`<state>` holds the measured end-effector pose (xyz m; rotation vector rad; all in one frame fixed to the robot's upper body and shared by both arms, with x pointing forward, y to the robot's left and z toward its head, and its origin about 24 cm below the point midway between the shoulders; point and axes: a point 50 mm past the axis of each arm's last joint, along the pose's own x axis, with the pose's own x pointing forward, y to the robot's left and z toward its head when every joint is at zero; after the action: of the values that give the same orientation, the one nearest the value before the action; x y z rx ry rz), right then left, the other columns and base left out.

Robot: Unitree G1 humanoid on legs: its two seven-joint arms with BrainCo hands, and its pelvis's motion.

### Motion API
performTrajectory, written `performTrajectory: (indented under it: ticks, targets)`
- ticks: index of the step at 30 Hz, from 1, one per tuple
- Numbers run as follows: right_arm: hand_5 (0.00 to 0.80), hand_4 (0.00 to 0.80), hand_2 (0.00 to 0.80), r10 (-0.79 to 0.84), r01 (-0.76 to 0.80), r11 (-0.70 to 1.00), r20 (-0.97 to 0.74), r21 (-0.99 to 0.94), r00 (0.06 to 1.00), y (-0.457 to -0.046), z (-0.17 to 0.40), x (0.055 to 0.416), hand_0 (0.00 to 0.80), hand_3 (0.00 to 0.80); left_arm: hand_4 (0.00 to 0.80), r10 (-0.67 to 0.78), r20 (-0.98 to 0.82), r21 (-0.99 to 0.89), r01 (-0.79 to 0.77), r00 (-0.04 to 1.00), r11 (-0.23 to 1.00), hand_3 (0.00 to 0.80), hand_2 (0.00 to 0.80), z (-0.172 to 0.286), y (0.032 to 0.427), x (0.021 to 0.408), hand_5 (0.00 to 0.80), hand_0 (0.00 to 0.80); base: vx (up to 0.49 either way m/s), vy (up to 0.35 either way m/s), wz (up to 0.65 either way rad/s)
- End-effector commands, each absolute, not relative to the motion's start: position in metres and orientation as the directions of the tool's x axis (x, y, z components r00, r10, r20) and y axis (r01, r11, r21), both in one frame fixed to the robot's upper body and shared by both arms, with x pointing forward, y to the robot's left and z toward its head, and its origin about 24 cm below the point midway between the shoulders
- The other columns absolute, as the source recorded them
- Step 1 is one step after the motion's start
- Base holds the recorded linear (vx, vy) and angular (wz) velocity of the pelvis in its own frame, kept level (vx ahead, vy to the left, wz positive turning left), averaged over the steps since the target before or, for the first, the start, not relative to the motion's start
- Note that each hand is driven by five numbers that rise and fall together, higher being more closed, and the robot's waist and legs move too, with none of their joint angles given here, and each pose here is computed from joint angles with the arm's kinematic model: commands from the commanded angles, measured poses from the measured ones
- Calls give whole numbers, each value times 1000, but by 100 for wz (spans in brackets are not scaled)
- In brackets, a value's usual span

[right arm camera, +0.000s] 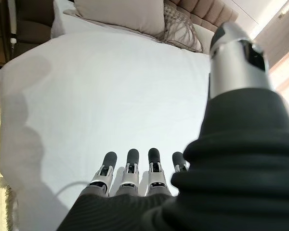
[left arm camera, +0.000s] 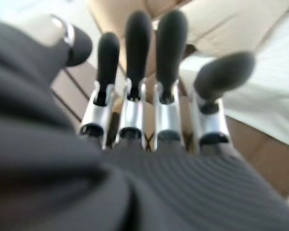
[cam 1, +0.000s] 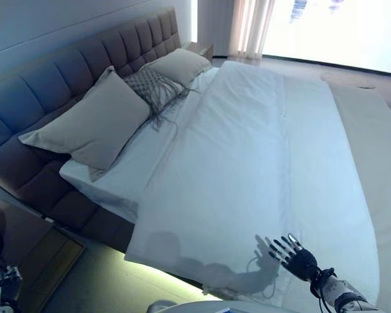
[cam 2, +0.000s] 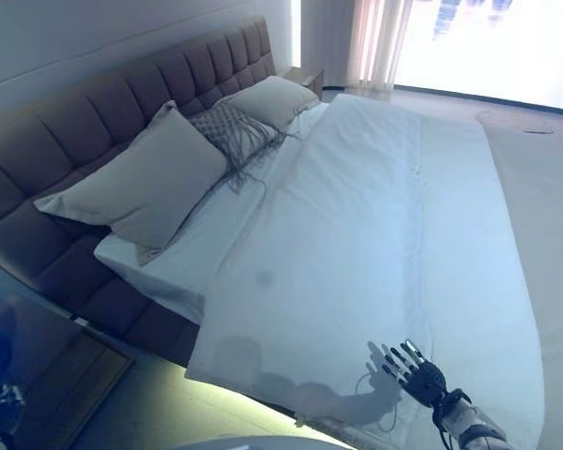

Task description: Make the bed neatly

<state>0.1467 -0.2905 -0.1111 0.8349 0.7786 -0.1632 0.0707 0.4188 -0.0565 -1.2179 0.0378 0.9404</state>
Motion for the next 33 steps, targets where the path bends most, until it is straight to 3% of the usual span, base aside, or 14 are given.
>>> performTrajectory:
  ticks: [1,2,3,5,7,17,23,33]
  targets:
    - [0,0,0,152,346,664,-572,663,806,-286,-96,184,0,0,640,535,-411,-814,-561,738,150,640,640,-53,409,104,640,640,0,0,0]
    - [0,0,0,151,346,662,-571,665,807,-286,-96,184,0,0,590,520,-421,-800,-574,743,173,590,590,-56,405,106,590,590,0,0,0]
    - [0,0,0,150,347,660,-569,666,808,-285,-97,183,0,0,342,499,-437,-772,-597,748,218,342,342,-61,399,107,342,342,18,34,-4]
    - [0,0,0,148,353,656,-572,667,807,-284,-97,182,0,0,198,449,-463,-755,-605,765,253,198,198,-69,387,113,198,198,18,51,-11]
    - [0,0,0,146,365,655,-584,662,799,-284,-100,178,0,0,0,415,-488,-745,-614,768,261,0,0,-74,378,117,0,0,13,78,-11]
    - [0,0,0,17,558,561,-682,612,732,-289,-119,142,0,0,0,229,-569,-738,-613,790,281,0,0,-98,330,135,0,0,4,137,-8]
    - [0,0,0,-67,605,557,-695,569,716,-302,-121,123,0,0,0,205,-564,-744,-600,800,292,0,0,-100,321,139,0,0,-112,121,-24]
    - [0,0,0,-116,580,737,-780,347,615,-299,-121,144,0,0,0,172,-518,-778,-545,838,314,0,0,-96,298,175,0,0,-87,-92,-26]
